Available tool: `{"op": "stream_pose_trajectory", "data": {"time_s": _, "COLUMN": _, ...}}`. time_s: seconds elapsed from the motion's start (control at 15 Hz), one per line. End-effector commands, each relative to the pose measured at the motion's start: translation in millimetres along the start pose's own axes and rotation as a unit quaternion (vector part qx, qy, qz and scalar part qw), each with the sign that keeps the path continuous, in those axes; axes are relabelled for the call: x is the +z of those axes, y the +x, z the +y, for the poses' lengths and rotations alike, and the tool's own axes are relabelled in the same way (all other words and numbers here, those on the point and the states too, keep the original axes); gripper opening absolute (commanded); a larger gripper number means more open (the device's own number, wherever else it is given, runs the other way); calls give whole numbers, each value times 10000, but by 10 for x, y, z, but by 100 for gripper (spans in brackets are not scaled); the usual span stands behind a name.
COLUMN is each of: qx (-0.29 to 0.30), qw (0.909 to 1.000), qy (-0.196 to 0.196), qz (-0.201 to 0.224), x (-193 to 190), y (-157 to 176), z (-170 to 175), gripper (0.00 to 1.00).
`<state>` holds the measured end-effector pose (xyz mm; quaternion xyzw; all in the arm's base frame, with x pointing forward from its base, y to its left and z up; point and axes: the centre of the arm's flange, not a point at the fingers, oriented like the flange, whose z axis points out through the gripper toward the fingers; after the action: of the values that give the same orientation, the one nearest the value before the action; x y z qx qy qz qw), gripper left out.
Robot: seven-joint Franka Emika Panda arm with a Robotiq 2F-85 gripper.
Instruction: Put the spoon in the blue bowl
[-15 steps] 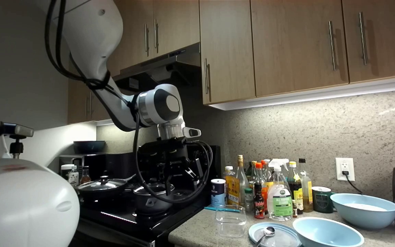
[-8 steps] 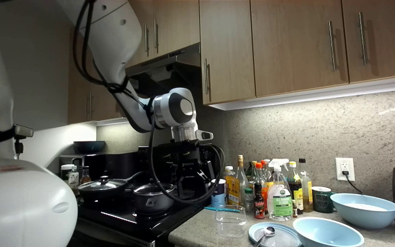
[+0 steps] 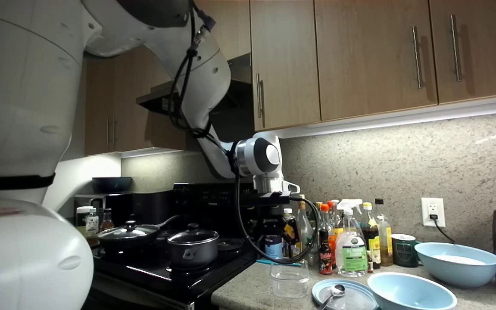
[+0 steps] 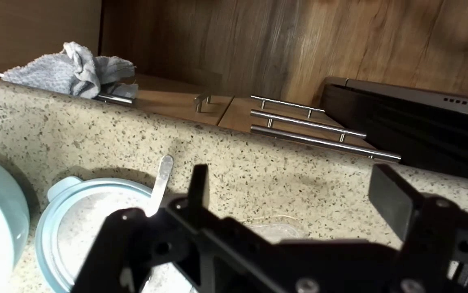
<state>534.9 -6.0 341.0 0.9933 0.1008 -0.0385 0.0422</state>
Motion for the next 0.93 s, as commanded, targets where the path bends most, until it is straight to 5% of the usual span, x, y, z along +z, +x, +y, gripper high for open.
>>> {"op": "stream_pose_trajectory", "data": {"time_s": 0.0, "qx": -2, "qw": 10000, "qy": 2, "qz": -15, "x": 21, "y": 16, "z": 0, "gripper": 100}}
{"op": "stream_pose_trajectory", "data": {"time_s": 0.4, "qx": 319, "qw": 9995, "qy": 6, "qz": -85, "x": 71, "y": 189, "z": 116, "gripper": 100}}
{"op": "stream_pose_trajectory", "data": {"time_s": 0.87, "qx": 775, "qw": 9953, "qy": 111, "qz": -570, "x": 463, "y": 791, "z": 916, "gripper": 100}}
